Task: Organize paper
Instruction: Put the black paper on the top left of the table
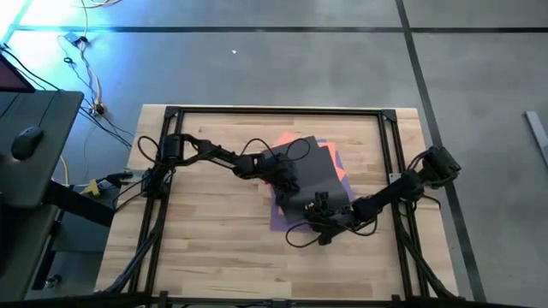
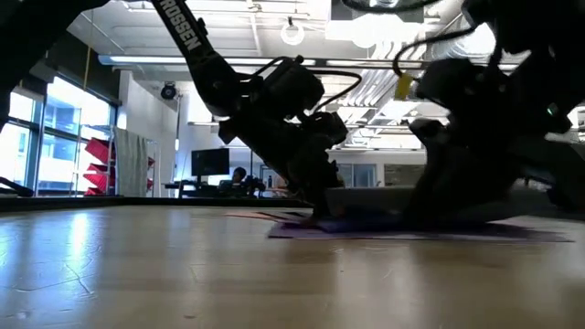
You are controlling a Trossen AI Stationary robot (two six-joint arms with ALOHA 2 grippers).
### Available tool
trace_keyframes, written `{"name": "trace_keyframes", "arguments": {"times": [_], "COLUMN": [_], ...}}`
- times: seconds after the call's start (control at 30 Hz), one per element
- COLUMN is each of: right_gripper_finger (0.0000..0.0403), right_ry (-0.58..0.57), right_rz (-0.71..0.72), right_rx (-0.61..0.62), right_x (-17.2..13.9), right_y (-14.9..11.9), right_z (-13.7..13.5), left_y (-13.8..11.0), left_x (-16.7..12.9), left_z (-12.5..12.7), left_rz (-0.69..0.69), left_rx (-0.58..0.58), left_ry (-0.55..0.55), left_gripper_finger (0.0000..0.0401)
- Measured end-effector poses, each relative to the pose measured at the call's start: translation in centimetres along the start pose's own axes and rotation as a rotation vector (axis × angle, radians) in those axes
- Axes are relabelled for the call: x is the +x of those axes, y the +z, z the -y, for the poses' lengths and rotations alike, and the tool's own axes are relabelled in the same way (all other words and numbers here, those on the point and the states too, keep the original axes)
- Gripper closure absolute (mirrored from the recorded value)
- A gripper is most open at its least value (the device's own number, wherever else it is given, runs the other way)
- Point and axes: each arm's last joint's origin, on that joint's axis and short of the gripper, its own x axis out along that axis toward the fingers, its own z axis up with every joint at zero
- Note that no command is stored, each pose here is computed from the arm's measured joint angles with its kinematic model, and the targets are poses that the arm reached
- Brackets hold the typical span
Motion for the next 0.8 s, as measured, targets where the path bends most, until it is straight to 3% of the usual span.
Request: {"name": "trace_keyframes", "arguments": {"times": [0.13,0.4,0.57,0.67,0.8], "right_gripper_finger": [0.0403,0.0403,0.0403,0.0403,0.0403], "right_ry": [0.014,0.206,0.173,0.107,0.073], "right_rz": [0.032,-0.013,-0.012,0.000,0.005], "right_rx": [0.021,0.128,0.126,0.126,0.165], "right_x": [-0.5,-1.1,-1.1,-1.1,-1.1], "right_y": [1.4,1.9,1.8,1.9,1.9], "right_z": [0.1,0.1,0.2,0.3,0.4], "left_y": [0.0,0.7,0.7,0.8,1.5], "left_x": [0.0,-1.0,-0.9,-1.2,-2.9], "left_z": [0.2,0.6,1.4,2.0,3.0], "left_rz": [-0.004,0.001,-0.005,-0.027,-0.092], "left_rx": [0.022,0.055,0.078,0.161,0.288], "left_ry": [-0.021,-0.023,-0.028,-0.035,0.068], "left_gripper_finger": [0.0401,0.0401,0.0401,0.0401,0.0401]}}
